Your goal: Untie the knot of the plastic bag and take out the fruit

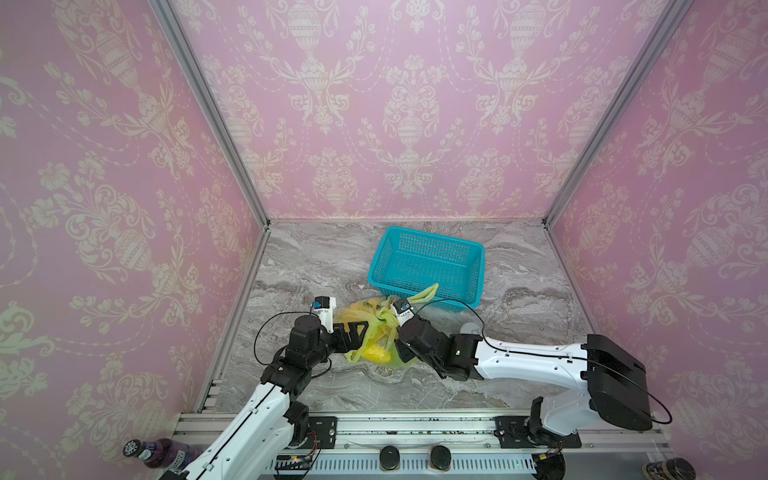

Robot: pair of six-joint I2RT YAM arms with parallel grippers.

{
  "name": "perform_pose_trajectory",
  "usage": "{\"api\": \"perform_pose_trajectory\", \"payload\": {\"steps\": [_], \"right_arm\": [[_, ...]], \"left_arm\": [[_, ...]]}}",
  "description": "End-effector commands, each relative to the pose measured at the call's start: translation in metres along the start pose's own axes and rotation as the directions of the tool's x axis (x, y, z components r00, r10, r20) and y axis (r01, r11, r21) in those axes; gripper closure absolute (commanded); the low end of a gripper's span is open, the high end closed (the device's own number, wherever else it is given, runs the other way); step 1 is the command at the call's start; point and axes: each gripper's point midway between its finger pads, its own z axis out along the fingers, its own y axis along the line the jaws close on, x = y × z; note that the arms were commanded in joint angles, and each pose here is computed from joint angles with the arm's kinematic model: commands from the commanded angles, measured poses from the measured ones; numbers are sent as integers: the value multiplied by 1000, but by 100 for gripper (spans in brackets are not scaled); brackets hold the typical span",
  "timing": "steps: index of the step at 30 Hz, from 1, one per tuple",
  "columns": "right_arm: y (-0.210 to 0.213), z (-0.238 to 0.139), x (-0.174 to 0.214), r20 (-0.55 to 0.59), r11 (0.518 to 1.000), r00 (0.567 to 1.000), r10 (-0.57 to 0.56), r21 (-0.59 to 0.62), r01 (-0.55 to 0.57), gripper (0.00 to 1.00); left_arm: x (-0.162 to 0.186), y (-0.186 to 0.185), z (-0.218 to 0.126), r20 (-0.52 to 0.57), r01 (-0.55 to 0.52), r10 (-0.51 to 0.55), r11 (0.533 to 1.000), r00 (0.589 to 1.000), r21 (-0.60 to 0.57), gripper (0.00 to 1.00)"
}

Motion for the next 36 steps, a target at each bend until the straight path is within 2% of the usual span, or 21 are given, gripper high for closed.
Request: {"api": "perform_pose_trajectory", "payload": {"steps": [1,4,6,10,12,18,27,36], "right_arm": [[-5,-4,-4,23,1000,1000,20,1,-20,100],[-2,-3,-3,21,1000,1000,20,-13,-20,100],[0,-3,-4,21,1000,1000,22,-20,-22,100],[1,-1,-2,20,999,999,25,-22,-24,100],[-1,-1,-3,28,999,999,34,-15,-34,100],[-18,-6,1,57,996,996,72,41,-74,100],[-53,-19,20,111,982,984,138,111,-150,100],[-85,-38,36,190,960,960,206,150,-236,100]], "left_arm": [[-12,-13,3,22,-67,67,998,998,21,2],[-10,-13,10,2,-74,74,997,997,15,4],[-10,-12,14,-4,-73,73,997,997,14,17],[-14,-16,19,4,-66,66,997,998,28,80],[-17,-12,19,14,-70,70,998,997,5,98],[-26,13,7,71,-76,87,985,994,-156,100],[-34,21,-14,151,-67,101,975,983,-214,100],[-41,37,-23,211,-14,80,956,974,-294,100]]}}
